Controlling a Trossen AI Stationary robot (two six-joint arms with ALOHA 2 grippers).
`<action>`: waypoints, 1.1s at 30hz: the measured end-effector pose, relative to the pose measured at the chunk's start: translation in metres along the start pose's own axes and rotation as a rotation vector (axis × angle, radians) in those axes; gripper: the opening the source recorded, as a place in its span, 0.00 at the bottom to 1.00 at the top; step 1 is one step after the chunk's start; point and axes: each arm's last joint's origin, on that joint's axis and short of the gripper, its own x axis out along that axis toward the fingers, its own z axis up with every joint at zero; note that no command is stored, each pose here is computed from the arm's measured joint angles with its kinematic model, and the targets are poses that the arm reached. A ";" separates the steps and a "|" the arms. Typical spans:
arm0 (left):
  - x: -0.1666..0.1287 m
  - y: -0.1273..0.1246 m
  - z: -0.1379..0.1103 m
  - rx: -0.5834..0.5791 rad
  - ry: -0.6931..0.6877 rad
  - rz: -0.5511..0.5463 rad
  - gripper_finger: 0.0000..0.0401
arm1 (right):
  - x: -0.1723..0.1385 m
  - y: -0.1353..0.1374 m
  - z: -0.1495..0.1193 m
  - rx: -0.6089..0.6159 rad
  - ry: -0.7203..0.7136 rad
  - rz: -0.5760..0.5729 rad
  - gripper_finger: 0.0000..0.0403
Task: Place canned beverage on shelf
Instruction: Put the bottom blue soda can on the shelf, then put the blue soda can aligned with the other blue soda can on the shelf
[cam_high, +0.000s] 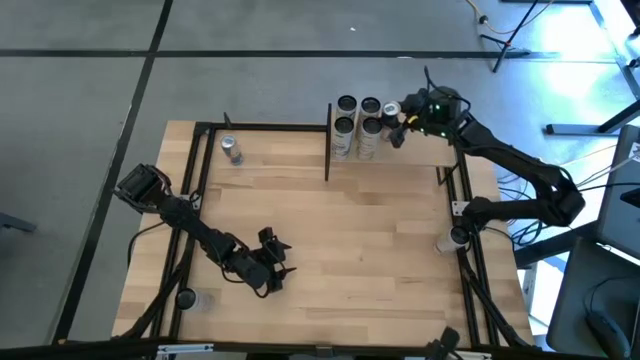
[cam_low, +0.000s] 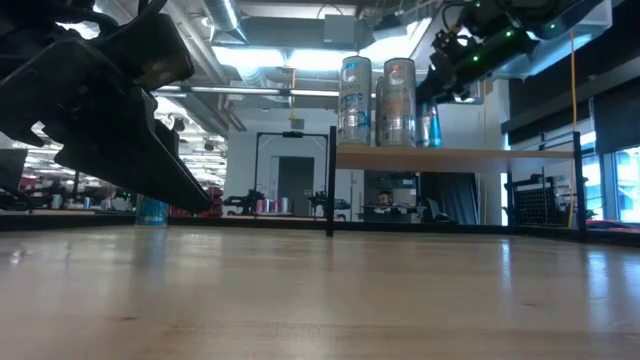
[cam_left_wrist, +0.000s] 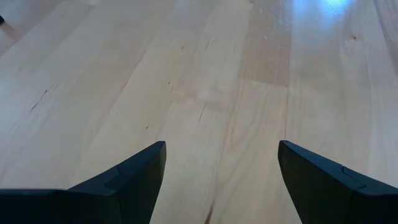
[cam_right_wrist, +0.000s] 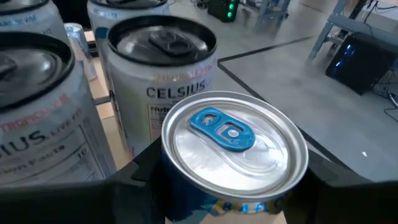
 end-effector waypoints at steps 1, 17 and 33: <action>0.000 0.000 0.000 -0.001 0.000 0.000 0.73 | 0.001 0.000 -0.001 0.001 0.005 0.001 0.49; -0.001 -0.001 -0.001 0.003 0.000 -0.005 0.73 | 0.001 0.000 -0.002 0.003 0.015 0.004 0.71; -0.001 -0.002 0.000 -0.002 -0.007 -0.010 0.73 | -0.075 0.008 0.057 0.000 -0.105 0.028 0.79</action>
